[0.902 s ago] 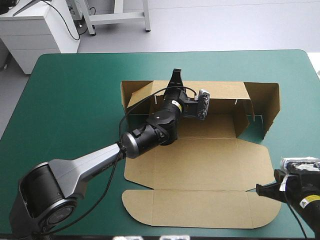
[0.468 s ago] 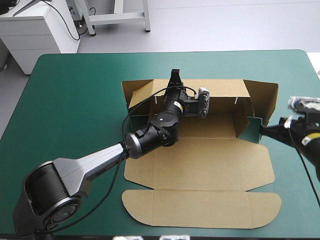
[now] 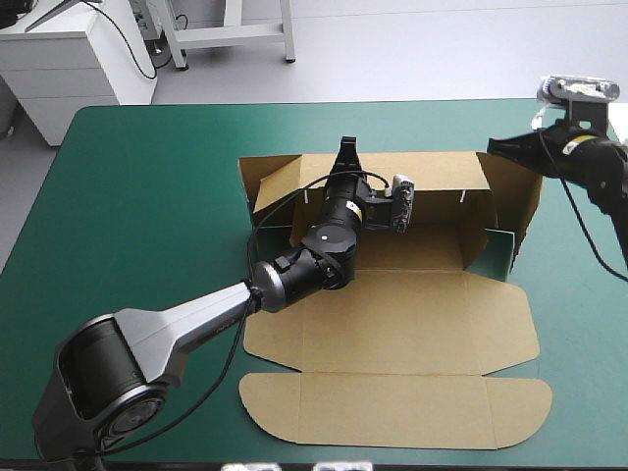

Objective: Fold the box

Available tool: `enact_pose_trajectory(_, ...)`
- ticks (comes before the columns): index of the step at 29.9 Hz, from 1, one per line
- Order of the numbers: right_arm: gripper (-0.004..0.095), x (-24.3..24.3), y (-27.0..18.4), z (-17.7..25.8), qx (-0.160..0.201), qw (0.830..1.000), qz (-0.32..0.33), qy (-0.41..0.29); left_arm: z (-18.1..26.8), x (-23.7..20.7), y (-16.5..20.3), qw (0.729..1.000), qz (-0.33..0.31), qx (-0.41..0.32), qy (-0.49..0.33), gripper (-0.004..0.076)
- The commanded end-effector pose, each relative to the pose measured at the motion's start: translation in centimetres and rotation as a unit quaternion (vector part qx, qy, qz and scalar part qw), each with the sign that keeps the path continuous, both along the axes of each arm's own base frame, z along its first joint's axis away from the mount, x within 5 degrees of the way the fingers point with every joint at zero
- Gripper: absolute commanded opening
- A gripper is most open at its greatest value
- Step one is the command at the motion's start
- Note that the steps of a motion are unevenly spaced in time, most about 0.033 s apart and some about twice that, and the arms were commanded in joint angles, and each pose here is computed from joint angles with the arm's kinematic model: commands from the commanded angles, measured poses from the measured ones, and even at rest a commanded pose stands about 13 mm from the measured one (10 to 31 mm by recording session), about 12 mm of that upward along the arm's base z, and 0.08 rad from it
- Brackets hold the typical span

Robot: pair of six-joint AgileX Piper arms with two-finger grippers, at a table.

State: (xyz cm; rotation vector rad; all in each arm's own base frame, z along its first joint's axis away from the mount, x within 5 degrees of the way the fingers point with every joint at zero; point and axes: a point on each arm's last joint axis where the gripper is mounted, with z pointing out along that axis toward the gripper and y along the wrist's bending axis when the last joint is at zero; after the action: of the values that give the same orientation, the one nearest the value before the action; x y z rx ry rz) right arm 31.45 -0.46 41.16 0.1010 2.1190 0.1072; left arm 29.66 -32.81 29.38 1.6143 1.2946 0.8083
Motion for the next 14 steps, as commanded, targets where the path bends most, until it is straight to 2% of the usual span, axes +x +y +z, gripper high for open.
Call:
enact_pose_trajectory(1, -0.0020, 2.2, -0.1, 2.2, -0.010, 0.999, 0.003, -0.043, 0.1, -0.7, -0.1, 0.999, 0.014, -0.037, 0.035, -0.0008)
enact_pose_trajectory(8, -0.0020, 7.0, -0.3, -0.2, -0.022, 0.999, 0.007, 0.040, 0.0, -0.7, 0.3, 0.998, 0.032, -0.032, 0.040, -0.0008)
enact_pose_trajectory(12, -0.0020, 7.8, -0.5, -1.8, -0.029, 0.995, 0.008, 0.095, -0.1, -0.7, 0.4, 0.998, 0.041, -0.033, 0.046, -0.0008)
enact_pose_trajectory(14, -0.0020, 7.6, -0.8, -2.3, -0.020, 0.993, 0.002, 0.119, -0.1, -0.7, 0.4, 0.998, 0.043, -0.032, 0.045, -0.0008)
